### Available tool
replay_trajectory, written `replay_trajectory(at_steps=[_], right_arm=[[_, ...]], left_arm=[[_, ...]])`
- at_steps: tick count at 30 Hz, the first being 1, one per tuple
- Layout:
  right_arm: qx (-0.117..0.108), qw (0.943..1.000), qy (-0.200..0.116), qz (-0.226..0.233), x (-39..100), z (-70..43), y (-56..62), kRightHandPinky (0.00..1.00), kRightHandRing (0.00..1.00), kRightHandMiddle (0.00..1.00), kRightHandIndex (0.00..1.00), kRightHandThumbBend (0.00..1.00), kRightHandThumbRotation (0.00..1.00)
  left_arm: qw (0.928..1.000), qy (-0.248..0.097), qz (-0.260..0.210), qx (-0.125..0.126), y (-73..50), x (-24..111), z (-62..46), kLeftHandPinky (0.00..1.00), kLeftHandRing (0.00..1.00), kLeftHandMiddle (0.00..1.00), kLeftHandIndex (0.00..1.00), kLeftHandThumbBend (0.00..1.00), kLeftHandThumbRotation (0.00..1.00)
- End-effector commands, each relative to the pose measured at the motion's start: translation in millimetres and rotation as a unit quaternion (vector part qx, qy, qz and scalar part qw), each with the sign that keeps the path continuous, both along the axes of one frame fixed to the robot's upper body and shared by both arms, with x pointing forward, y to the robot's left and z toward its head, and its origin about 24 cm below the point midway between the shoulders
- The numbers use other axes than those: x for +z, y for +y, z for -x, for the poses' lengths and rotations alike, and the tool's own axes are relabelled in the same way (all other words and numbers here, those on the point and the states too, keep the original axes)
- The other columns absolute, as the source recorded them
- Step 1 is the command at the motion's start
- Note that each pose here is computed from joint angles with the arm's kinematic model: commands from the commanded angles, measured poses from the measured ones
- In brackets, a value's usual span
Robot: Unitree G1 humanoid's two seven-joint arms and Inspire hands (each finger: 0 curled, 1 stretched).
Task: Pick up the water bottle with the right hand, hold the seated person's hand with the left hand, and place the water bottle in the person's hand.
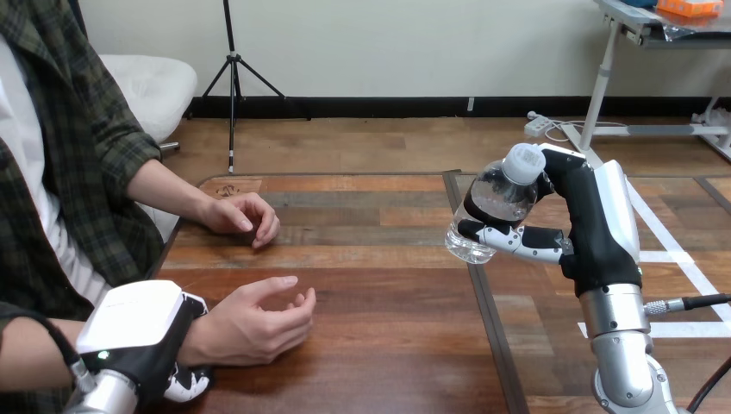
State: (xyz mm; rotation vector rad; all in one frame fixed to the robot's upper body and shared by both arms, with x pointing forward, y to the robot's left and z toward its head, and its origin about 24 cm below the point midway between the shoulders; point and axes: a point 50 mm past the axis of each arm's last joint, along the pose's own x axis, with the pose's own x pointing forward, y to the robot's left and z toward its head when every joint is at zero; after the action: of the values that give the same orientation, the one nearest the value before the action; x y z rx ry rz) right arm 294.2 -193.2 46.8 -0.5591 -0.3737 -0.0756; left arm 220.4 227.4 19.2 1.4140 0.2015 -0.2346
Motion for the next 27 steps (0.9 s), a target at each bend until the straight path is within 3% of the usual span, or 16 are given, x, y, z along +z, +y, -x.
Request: replay_trajectory(at_steps=[1, 12, 27], right_arm=[[-0.002, 0.9981, -0.062, -0.005, 31.3, -15.4, -3.4, 0.42, 0.45, 0.49, 0.46, 0.74, 0.00], [-0.005, 0.9981, -0.061, -0.003, 31.5, -15.7, -3.9, 0.43, 0.45, 0.49, 0.46, 0.74, 0.00], [-0.003, 0.9980, -0.063, -0.005, 31.2, -15.6, -4.0, 0.42, 0.45, 0.49, 0.46, 0.74, 0.00]], left_arm=[[0.9974, -0.013, 0.057, -0.043, -23.9, -11.6, 4.8, 0.48, 0.51, 0.53, 0.54, 0.82, 0.00], [0.9903, -0.093, 0.094, -0.043, -25.6, -12.0, 6.4, 0.43, 0.46, 0.49, 0.51, 0.81, 0.00], [0.9802, -0.151, 0.123, -0.035, -29.6, -11.7, 7.3, 0.40, 0.43, 0.46, 0.48, 0.81, 0.00]])
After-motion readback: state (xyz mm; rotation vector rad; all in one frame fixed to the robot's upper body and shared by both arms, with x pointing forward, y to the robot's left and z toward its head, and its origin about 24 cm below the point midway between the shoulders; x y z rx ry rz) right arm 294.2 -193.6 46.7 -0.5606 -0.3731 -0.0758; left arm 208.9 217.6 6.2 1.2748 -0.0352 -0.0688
